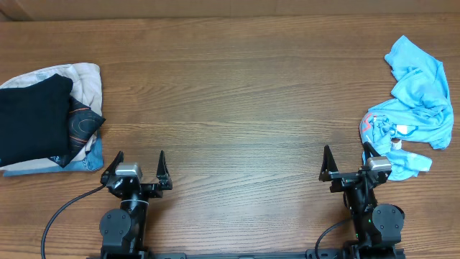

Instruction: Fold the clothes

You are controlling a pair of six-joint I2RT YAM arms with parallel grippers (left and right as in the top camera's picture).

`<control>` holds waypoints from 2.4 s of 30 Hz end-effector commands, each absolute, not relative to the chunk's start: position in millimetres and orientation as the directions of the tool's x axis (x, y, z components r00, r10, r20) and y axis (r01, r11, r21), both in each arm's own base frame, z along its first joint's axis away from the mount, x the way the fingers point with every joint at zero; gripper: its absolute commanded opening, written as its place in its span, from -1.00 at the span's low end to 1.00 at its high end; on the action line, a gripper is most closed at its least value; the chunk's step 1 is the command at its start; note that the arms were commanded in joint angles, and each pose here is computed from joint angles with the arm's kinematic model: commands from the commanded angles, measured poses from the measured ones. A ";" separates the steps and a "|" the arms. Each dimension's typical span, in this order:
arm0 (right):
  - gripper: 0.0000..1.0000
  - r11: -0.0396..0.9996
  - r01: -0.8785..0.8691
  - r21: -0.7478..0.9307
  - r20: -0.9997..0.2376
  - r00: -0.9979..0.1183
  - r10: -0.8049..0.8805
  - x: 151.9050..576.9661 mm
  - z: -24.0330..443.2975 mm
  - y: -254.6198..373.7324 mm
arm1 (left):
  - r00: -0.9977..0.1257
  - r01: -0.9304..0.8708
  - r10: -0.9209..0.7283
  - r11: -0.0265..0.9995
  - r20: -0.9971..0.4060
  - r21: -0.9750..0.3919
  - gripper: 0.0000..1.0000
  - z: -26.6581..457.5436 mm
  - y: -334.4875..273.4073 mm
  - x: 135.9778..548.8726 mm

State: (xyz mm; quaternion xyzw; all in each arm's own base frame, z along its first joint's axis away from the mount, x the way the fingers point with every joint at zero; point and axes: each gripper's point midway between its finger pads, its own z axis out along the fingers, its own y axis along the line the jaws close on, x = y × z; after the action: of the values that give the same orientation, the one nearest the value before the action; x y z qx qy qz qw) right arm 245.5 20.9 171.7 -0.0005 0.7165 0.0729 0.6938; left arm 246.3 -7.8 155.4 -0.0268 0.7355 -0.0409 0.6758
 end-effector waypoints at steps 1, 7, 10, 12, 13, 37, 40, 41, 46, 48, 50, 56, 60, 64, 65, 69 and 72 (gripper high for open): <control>1.00 0.990 -0.096 0.101 -0.995 -0.033 0.098 245.8 169.9 19.5 | -0.079 0.024 -0.102 0.994 -0.992 -0.104 0.99 156.1 -8.6 246.1; 1.00 0.990 -0.096 0.101 -0.995 -0.033 0.098 245.8 169.9 19.5 | -0.079 0.024 -0.102 0.994 -0.992 -0.104 1.00 156.2 -8.6 246.1; 1.00 0.990 -0.096 0.101 -0.995 -0.033 0.098 245.8 169.9 19.5 | -0.079 0.024 -0.102 0.994 -0.992 -0.104 1.00 156.2 -8.6 246.1; 1.00 0.990 -0.096 0.101 -0.995 -0.033 0.098 245.8 169.9 19.5 | -0.079 0.024 -0.102 0.994 -0.992 -0.104 1.00 156.1 -8.6 246.1; 1.00 0.990 -0.096 0.101 -0.995 -0.033 0.098 245.8 169.9 19.5 | -0.079 0.024 -0.102 0.994 -0.992 -0.104 1.00 156.2 -8.6 246.1; 1.00 0.990 -0.096 0.101 -0.995 -0.033 0.098 245.8 170.0 19.5 | -0.079 0.024 -0.102 0.994 -0.992 -0.104 1.00 156.1 -8.6 246.1; 1.00 0.990 -0.096 0.101 -0.995 -0.033 0.098 245.8 170.0 19.5 | -0.079 0.024 -0.102 0.994 -0.992 -0.104 1.00 156.1 -8.6 246.1; 1.00 0.990 -0.096 0.101 -0.995 -0.033 0.098 245.8 170.0 19.5 | -0.079 0.024 -0.102 0.994 -0.992 -0.104 1.00 156.1 -8.6 246.1; 1.00 0.990 -0.096 0.101 -0.995 -0.033 0.098 245.8 170.0 19.5 | -0.079 0.024 -0.102 0.994 -0.992 -0.104 1.00 156.1 -8.6 246.1; 1.00 0.990 -0.096 0.101 -0.995 -0.033 0.098 245.8 169.9 19.5 | -0.079 0.024 -0.102 0.994 -0.992 -0.104 1.00 156.1 -8.6 246.1; 1.00 0.990 -0.096 0.101 -0.995 -0.033 0.098 245.8 170.0 19.5 | -0.078 0.024 -0.101 0.994 -0.992 -0.104 1.00 156.3 -8.6 246.1; 1.00 0.982 -0.094 0.164 -0.986 -0.037 0.161 245.8 170.4 19.4 | -0.081 0.032 -0.127 0.991 -0.989 -0.130 1.00 156.1 -10.3 246.0; 1.00 0.981 -0.078 0.179 -0.984 -0.027 0.177 244.5 179.2 16.4 | -0.088 0.030 -0.132 0.990 -0.987 -0.135 1.00 157.3 -10.2 245.1; 1.00 0.984 0.020 0.178 -0.984 0.014 0.178 240.2 206.0 -1.6 | -0.098 0.022 -0.131 0.991 -0.987 -0.134 1.00 172.2 -8.8 239.7; 1.00 0.983 0.041 0.179 -0.984 0.025 0.178 238.8 215.1 -5.5 | -0.098 0.018 -0.130 0.991 -0.987 -0.132 1.00 178.6 -8.0 237.8; 1.00 0.977 0.111 0.180 -0.984 0.036 0.177 236.7 244.4 -17.8 | -0.083 0.022 -0.093 0.995 -0.992 -0.095 1.00 206.3 -7.7 233.8; 1.00 0.973 0.157 0.171 -0.985 -0.003 0.174 241.9 262.8 -24.2 | -0.085 0.024 -0.061 0.998 -0.995 -0.063 1.00 227.8 -7.8 236.1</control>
State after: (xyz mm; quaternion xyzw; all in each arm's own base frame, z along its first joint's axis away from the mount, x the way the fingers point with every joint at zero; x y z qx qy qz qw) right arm 240.7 -9.3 236.6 0.0851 0.7122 0.0343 0.6960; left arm 235.8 -8.5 196.7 -0.0284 0.7449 -0.0461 0.6650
